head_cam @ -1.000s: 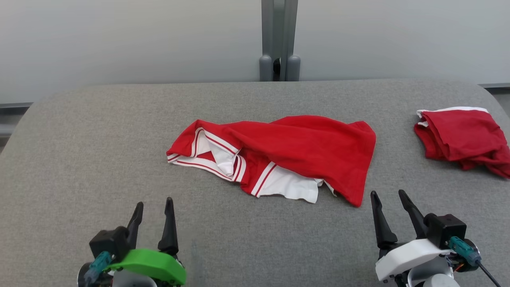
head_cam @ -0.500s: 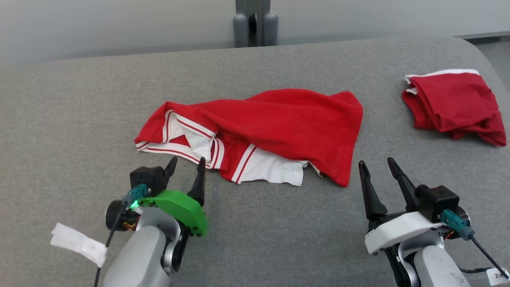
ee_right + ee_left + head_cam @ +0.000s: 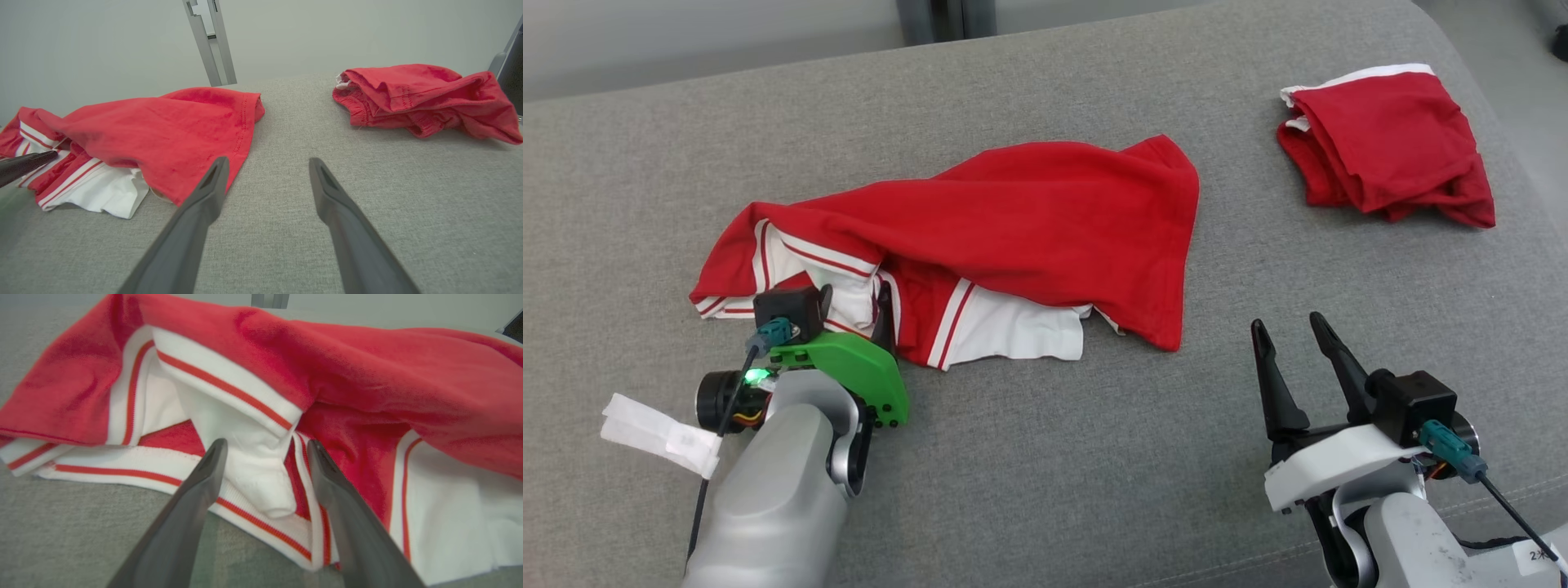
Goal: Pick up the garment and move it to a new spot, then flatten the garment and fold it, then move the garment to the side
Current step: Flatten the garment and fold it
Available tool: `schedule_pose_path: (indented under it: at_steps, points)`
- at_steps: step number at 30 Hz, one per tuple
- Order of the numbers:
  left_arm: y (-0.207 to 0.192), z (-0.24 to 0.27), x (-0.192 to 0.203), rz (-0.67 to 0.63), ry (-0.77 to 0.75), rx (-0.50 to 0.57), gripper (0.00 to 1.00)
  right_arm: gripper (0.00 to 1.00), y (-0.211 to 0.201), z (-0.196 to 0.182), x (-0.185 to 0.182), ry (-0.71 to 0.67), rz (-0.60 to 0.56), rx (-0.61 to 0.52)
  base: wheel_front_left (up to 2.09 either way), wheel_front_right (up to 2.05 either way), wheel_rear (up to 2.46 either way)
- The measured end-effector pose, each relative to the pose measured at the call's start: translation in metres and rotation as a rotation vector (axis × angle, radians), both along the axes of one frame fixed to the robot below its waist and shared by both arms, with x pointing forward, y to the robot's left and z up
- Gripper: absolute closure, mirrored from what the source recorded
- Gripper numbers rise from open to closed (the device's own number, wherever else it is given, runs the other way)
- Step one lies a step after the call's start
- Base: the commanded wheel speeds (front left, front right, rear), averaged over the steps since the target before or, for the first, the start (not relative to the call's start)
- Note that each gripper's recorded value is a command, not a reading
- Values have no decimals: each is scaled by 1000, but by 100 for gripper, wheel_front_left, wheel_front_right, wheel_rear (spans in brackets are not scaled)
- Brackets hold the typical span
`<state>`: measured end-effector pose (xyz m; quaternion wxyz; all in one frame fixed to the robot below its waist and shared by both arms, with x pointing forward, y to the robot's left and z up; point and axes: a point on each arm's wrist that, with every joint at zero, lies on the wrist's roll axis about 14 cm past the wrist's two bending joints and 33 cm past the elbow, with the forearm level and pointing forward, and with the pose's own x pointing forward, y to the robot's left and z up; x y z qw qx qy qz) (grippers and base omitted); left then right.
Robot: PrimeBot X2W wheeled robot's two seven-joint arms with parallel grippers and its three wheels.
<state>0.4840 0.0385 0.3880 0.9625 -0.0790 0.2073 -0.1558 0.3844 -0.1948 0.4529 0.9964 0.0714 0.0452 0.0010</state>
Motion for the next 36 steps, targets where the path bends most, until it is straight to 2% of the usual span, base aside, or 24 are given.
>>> schedule_pose_path:
  at_steps: [12, 13, 14, 18, 26, 32, 36]
  points:
    - [21, -2, 17, 98, -7, 41, 0, 0, 1, -3, 1, 6, 2, 5, 0, 0, 0]
    - [21, -2, 18, 98, -7, 40, 5, 0, 1, -3, 1, 6, 3, 5, 0, 0, 0]
    - [21, -2, 18, 99, -8, 40, 41, 0, 1, -4, 1, 7, 3, 5, 0, 0, 0]
    - [21, -4, 20, 96, -2, 41, 100, 0, 2, -4, 2, 7, 5, 4, 0, 0, 0]
    - [24, 4, 28, 96, -23, 37, 100, 0, -6, -2, 2, 2, -17, 0, 0, 0, 0]
    - [35, 44, 41, 86, -163, 58, 100, 0, -6, 3, 3, -18, -18, 0, 0, 0, 0]
    - [56, 63, 40, 69, -240, 126, 100, 0, 0, 7, 3, -29, -3, 6, 0, 0, 0]
